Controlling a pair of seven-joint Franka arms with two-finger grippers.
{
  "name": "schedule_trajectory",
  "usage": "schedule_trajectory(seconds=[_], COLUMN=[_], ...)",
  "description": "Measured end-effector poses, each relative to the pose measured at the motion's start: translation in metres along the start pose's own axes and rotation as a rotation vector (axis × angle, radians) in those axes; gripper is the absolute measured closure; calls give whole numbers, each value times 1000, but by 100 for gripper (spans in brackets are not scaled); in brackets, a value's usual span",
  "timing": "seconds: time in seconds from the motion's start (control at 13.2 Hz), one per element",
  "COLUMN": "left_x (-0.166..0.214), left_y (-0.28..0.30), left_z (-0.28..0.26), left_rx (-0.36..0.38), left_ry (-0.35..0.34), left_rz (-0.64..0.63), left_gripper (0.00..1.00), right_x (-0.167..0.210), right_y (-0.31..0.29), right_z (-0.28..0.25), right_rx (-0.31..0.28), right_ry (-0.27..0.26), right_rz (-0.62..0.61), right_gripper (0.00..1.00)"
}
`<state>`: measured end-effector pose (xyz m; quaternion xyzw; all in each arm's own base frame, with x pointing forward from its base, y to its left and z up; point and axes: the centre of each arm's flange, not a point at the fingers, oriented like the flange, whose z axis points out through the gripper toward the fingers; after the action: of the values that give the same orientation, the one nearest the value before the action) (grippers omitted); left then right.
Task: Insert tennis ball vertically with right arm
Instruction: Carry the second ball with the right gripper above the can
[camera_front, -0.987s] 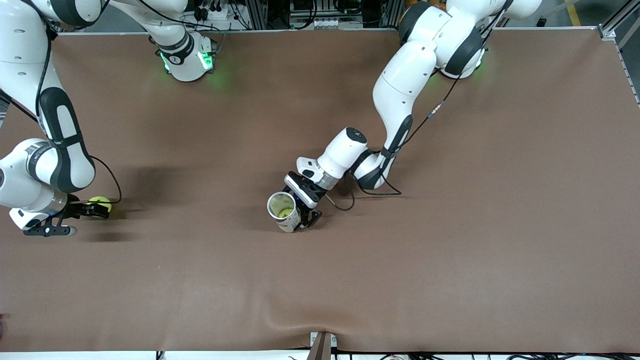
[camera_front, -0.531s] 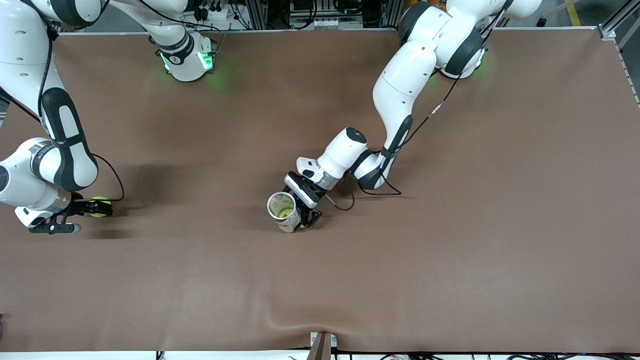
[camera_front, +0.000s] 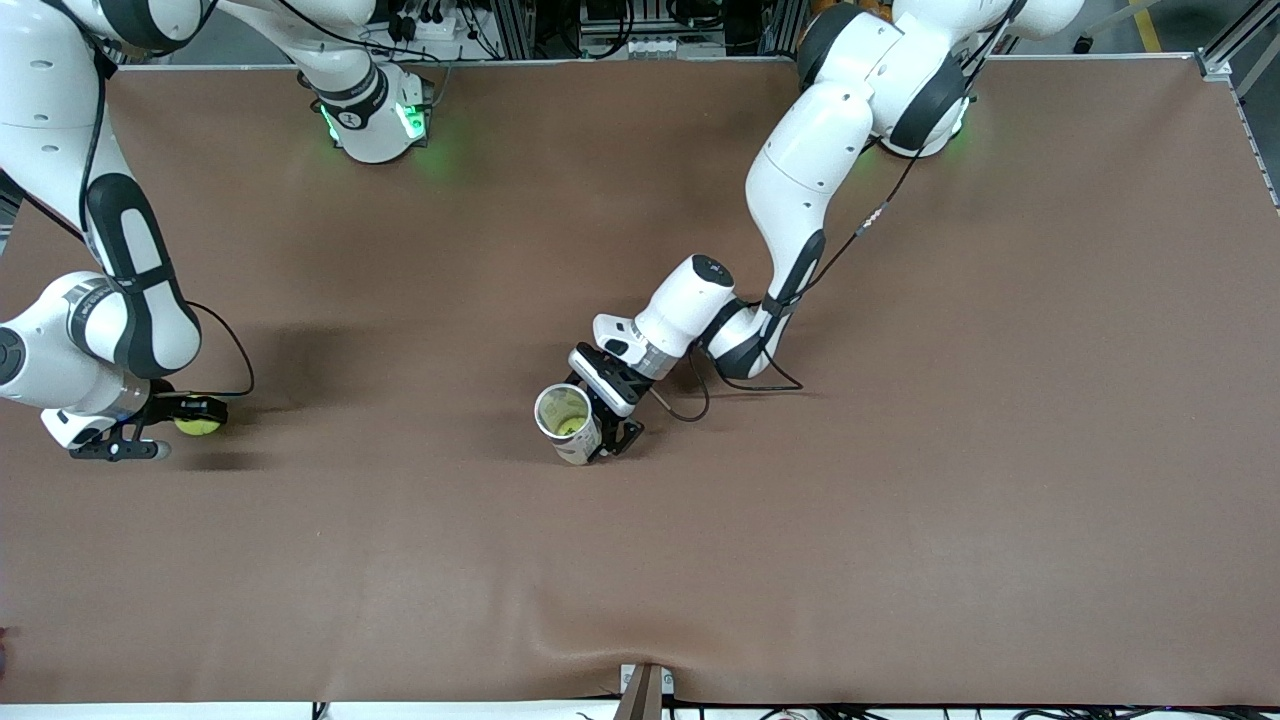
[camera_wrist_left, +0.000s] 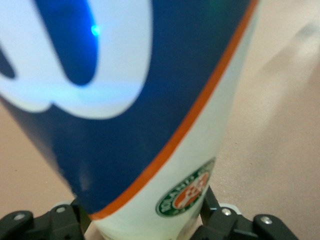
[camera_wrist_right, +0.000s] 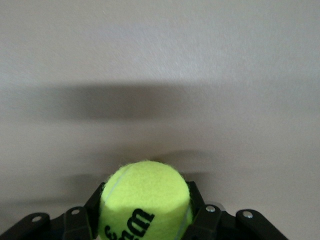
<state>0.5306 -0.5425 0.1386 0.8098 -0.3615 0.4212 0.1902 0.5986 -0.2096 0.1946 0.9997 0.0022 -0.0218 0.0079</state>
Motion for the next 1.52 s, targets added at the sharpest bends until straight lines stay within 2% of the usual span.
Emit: schedule_trajectory(seconds=[0.23, 0.53, 0.84, 1.14, 1.52], left_x=[0, 0, -1, -1, 0], left_y=[0, 0, 0, 0, 0], left_z=[0, 0, 0, 0, 0], left_rx=[0, 0, 0, 0, 0], left_ry=[0, 0, -1, -1, 0], left_rz=[0, 0, 0, 0, 0], left_gripper=[15, 15, 15, 15, 15], right_x=[14, 35, 33, 27, 9], right_y=[-22, -80, -124, -226, -379], right_z=[-39, -124, -196, -261, -299], right_rx=[20, 46, 68, 76, 56], right_ry=[-3, -4, 0, -70, -51], right_rz=[-33, -49, -51, 83, 260], right_gripper=[34, 34, 34, 34, 34])
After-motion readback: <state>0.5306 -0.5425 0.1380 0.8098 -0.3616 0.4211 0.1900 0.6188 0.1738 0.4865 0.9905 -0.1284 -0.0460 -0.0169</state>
